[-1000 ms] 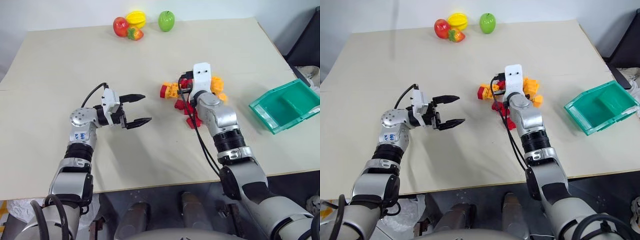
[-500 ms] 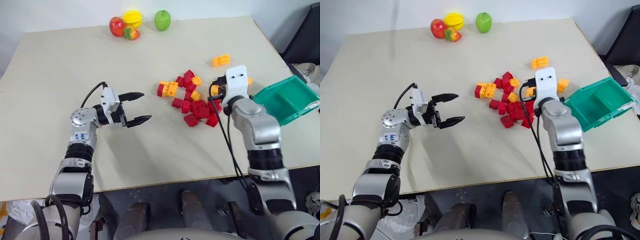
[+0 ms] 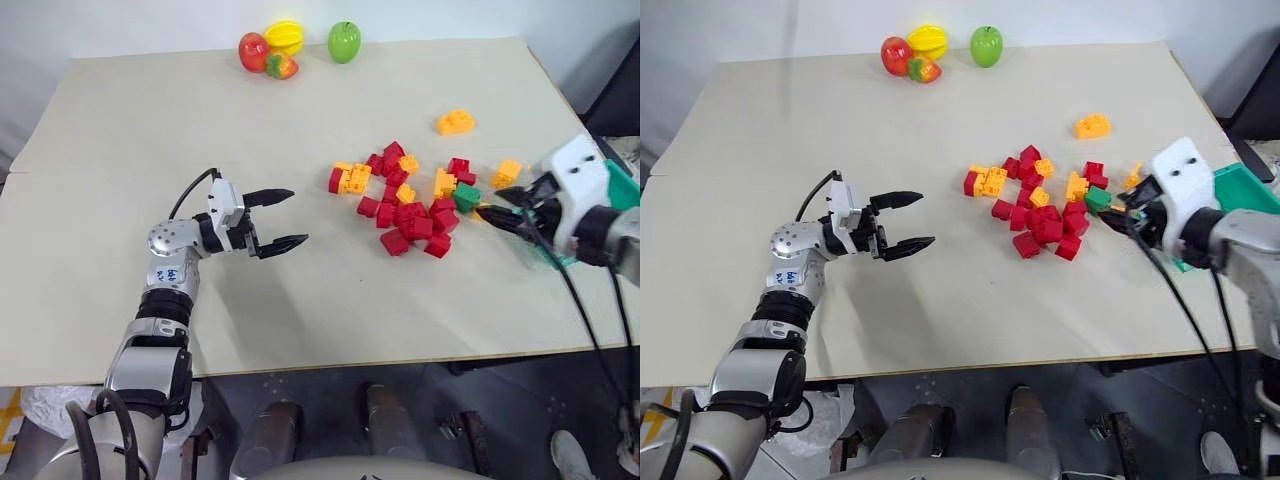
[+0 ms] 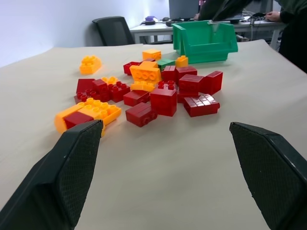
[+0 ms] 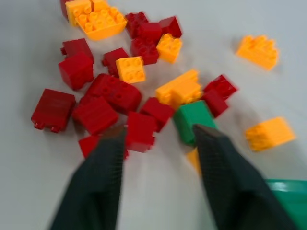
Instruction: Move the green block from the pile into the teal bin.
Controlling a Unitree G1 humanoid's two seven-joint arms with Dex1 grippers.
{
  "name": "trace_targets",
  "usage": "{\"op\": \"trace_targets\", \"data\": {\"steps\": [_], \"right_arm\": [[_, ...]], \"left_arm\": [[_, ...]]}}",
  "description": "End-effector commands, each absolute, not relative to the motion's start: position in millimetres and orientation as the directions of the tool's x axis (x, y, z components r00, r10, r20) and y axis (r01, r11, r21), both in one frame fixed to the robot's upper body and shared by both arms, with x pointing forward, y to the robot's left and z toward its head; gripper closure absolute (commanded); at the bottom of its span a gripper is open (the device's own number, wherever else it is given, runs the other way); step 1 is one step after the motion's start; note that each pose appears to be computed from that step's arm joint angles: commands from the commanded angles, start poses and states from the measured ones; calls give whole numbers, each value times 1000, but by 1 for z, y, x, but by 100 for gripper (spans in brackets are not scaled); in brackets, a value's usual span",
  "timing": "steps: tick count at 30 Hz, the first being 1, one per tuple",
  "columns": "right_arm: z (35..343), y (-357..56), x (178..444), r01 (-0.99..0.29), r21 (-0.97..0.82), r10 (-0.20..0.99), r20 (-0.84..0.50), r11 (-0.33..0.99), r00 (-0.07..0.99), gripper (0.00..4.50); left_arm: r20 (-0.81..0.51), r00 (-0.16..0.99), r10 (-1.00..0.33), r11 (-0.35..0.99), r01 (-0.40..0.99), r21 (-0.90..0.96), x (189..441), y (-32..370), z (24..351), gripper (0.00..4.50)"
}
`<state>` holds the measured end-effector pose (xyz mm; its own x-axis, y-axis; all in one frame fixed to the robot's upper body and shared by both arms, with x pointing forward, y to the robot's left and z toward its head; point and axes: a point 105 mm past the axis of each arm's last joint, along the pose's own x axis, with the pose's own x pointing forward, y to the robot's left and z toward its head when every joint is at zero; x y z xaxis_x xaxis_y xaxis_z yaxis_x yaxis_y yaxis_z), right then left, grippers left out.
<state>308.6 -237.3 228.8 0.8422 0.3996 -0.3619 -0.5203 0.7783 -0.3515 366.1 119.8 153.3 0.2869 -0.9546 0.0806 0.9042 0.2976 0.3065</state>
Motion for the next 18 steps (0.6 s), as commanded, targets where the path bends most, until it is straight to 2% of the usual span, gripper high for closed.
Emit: {"op": "trace_targets", "data": {"steps": [1, 3, 4, 6, 10, 14, 18], "right_arm": [[235, -239, 309, -562, -347, 437, -377, 751, 816, 94], [230, -240, 316, -585, -339, 443, -411, 737, 797, 25], [228, -241, 324, -587, -340, 439, -421, 735, 794, 5], [224, -243, 339, -587, -346, 428, -437, 732, 791, 5], [212, -257, 382, -509, -385, 310, -472, 770, 825, 5], [196, -258, 408, -513, -399, 271, -523, 760, 808, 5], [174, -249, 425, -570, -389, 288, -580, 723, 762, 5]], "left_arm": [[99, 272, -957, 289, 904, 316, 366, 119, 159, 0], [100, 267, -959, 285, 905, 315, 366, 118, 160, 0], [98, 261, -961, 278, 907, 316, 366, 117, 160, 0], [97, 254, -962, 272, 909, 317, 366, 116, 161, 0], [99, 248, -964, 267, 909, 321, 367, 113, 162, 0], [107, 251, -962, 272, 904, 329, 366, 114, 164, 0], [109, 264, -958, 285, 897, 337, 363, 119, 164, 0]]}}
